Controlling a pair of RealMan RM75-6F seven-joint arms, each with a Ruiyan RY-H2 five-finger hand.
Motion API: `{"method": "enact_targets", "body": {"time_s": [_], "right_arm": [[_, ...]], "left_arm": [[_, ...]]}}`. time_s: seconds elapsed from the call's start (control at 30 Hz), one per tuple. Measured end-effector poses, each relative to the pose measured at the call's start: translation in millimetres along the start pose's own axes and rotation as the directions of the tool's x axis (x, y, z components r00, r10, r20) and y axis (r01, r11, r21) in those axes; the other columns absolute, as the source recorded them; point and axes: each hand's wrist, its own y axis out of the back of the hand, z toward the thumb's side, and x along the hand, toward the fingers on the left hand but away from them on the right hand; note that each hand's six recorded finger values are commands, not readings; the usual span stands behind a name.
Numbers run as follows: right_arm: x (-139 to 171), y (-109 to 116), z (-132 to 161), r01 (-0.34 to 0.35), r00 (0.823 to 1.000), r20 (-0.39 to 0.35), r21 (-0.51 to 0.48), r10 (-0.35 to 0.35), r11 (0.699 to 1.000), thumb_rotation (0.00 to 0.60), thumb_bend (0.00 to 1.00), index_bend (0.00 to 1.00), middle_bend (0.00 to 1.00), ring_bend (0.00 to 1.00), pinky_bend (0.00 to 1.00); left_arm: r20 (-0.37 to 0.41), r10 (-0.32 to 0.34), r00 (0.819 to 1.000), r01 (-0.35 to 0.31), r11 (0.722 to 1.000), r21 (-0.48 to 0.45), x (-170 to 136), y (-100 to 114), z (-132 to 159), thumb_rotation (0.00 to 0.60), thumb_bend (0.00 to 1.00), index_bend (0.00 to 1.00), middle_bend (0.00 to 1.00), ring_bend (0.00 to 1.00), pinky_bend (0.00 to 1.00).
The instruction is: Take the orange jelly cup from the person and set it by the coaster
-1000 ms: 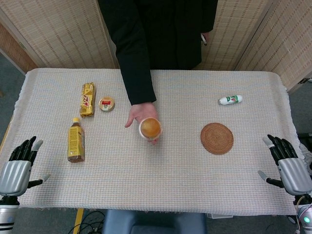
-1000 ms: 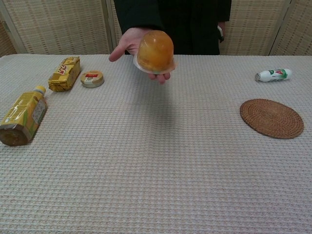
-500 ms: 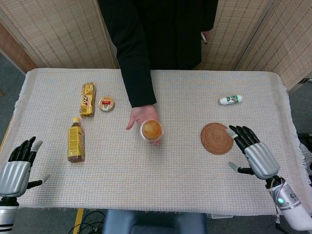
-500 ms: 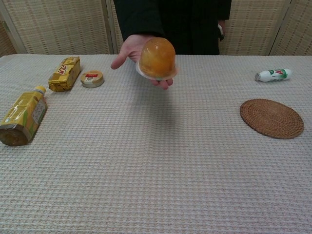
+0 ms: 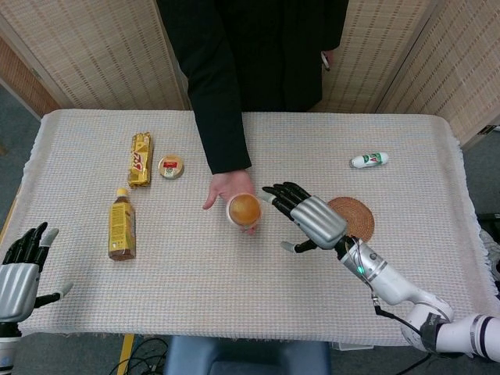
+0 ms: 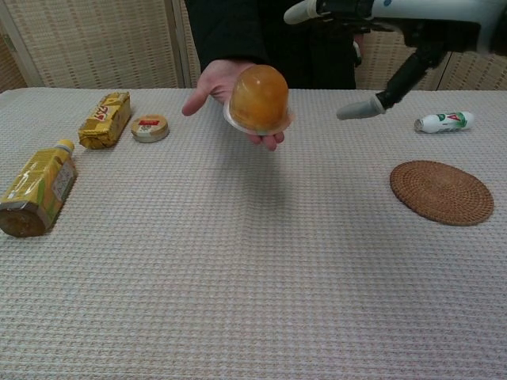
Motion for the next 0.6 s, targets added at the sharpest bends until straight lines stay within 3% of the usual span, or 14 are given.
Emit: {"method": "enact_targets", "body": {"time_s": [0.23, 0.43, 0.5, 0.6], "right_arm": [[-53, -11, 13, -0.066, 0.998, 0.009, 0.006, 0.066, 0.998, 0.600, 0.26, 0.00, 0.04, 0.00, 0.02], [-81, -26, 16, -0.115, 0.993, 0.034, 0.041, 0.113, 0.993, 0.600, 0.28, 0.00, 0.06, 0.00, 0.05], [-86, -30, 16, -0.126, 0.991, 0.043, 0.051, 0.124, 0.991, 0.600, 0.30, 0.00, 0.08, 0.00, 0.09], [-90, -35, 12, -0.135, 0.989, 0.065, 0.059, 0.131, 0.989, 0.600, 0.34, 0.09, 0.14, 0.05, 0.21]], "left_arm": [[-0.015, 0.000, 1.000, 0.000, 1.000, -0.003, -3, 0, -6, 0.600, 0.14, 0.03, 0.00, 0.00, 0.16], [-0.027, -0.005, 1.000, 0.005, 1.000, -0.002, -5, -2, -10, 0.600, 0.14, 0.03, 0.00, 0.00, 0.16], [-0.032, -0.007, 0.999, 0.007, 1.000, -0.002, -5, -2, -12, 0.600, 0.14, 0.03, 0.00, 0.00, 0.16], [-0.033, -0.007, 0.999, 0.007, 1.000, -0.004, -5, -2, -13, 0.600, 0.14, 0.03, 0.00, 0.00, 0.16]]}}
